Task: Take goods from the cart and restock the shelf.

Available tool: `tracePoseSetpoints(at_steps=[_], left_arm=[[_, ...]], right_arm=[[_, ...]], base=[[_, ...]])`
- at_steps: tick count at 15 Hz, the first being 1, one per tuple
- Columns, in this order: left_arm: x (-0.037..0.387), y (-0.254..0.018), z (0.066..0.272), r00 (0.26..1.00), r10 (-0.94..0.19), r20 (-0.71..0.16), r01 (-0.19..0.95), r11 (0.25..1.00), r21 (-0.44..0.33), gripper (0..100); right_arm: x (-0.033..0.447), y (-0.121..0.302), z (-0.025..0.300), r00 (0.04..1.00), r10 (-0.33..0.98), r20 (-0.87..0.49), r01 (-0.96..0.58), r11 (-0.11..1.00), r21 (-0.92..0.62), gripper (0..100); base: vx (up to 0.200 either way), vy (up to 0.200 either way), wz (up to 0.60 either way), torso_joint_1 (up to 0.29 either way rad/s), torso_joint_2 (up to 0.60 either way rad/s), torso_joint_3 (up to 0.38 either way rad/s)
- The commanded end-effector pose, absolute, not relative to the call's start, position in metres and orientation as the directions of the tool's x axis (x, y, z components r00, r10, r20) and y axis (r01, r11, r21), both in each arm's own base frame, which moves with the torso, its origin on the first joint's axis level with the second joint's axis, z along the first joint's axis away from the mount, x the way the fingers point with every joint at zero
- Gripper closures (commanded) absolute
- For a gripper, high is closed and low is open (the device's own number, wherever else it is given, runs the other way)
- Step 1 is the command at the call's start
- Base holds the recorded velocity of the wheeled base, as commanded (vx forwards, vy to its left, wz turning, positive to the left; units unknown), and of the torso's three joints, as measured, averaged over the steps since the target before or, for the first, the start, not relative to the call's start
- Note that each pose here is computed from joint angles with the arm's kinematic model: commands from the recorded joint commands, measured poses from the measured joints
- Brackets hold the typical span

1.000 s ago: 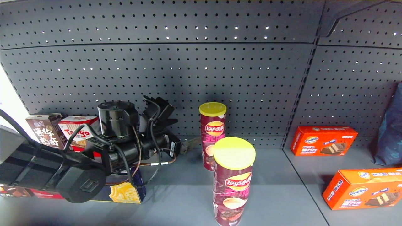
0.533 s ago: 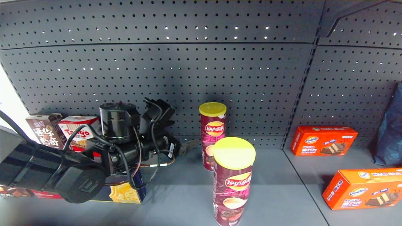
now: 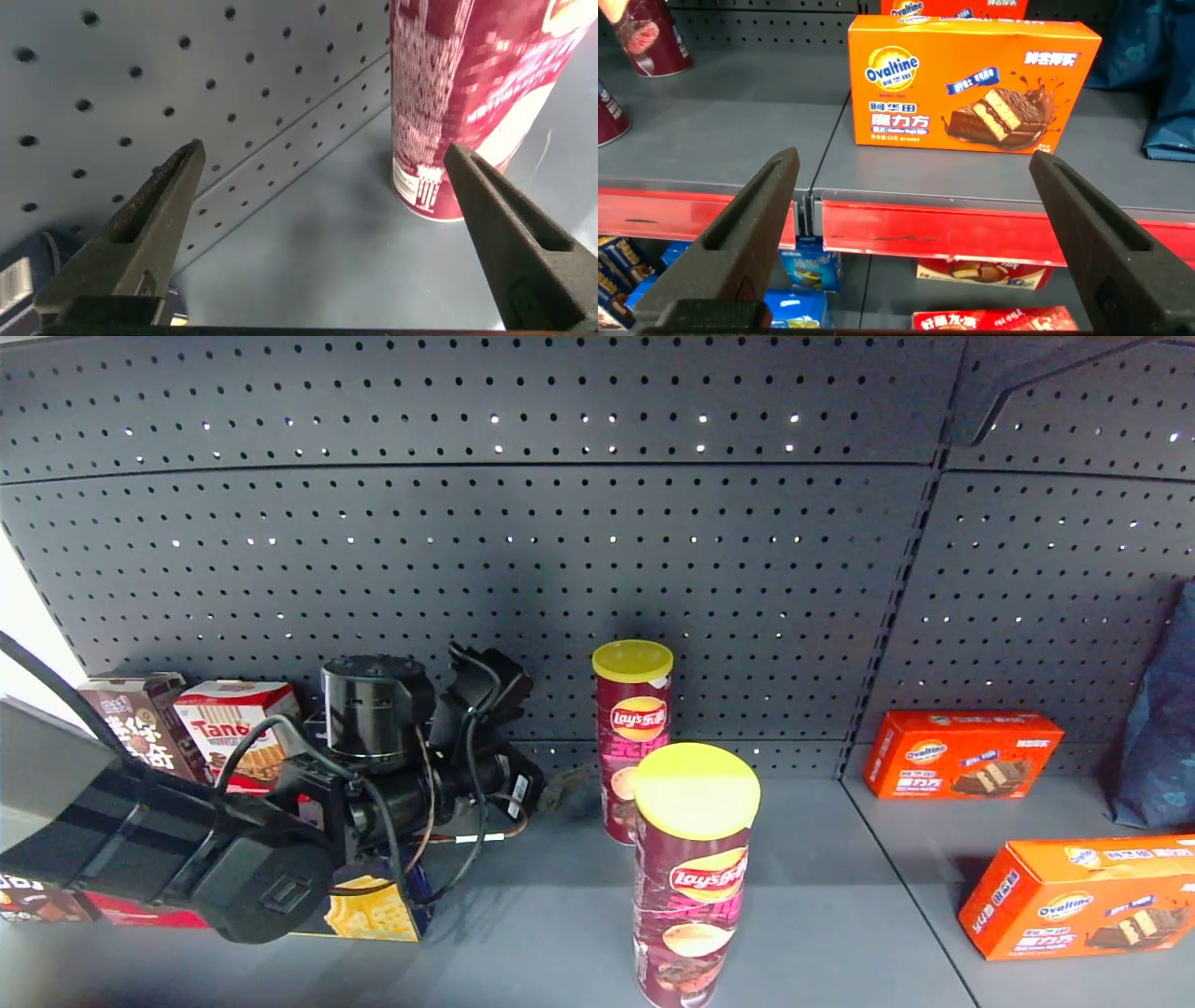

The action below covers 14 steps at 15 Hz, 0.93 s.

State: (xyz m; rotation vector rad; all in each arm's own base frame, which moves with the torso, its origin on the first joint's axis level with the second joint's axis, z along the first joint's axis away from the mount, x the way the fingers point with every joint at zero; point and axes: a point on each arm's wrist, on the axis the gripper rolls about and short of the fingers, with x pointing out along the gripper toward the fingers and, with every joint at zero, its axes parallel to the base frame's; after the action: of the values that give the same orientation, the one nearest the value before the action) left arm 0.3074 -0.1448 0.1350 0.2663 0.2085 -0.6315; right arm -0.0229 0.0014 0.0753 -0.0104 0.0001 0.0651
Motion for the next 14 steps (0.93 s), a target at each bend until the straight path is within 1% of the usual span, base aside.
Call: tracePoseSetpoints(at_steps=[1, 8, 14], left_arm=[[0.310, -0.147, 0.128, 0.781, -0.553, -0.290, 0.611, 0.772, 0.176, 0], [0.317, -0.155, 0.111, 0.764, -0.554, -0.332, 0.625, 0.763, 0.165, 0], [0.323, -0.159, 0.105, 0.766, -0.546, -0.340, 0.620, 0.766, 0.168, 0]], right_arm=[[-0.023, 0.001, 0.075, 0.998, 0.066, -0.002, -0.066, 0.998, -0.011, 0], [-0.023, 0.001, 0.075, 0.998, 0.066, -0.002, -0.066, 0.998, -0.011, 0], [-0.023, 0.001, 0.075, 0.998, 0.066, -0.002, -0.066, 0.998, -0.011, 0]], base=[[0.000, 0.000, 0.00, 0.000, 0.00, 0.000], [0.000, 0.000, 0.00, 0.000, 0.00, 0.000], [0.000, 0.000, 0.00, 0.000, 0.00, 0.000]])
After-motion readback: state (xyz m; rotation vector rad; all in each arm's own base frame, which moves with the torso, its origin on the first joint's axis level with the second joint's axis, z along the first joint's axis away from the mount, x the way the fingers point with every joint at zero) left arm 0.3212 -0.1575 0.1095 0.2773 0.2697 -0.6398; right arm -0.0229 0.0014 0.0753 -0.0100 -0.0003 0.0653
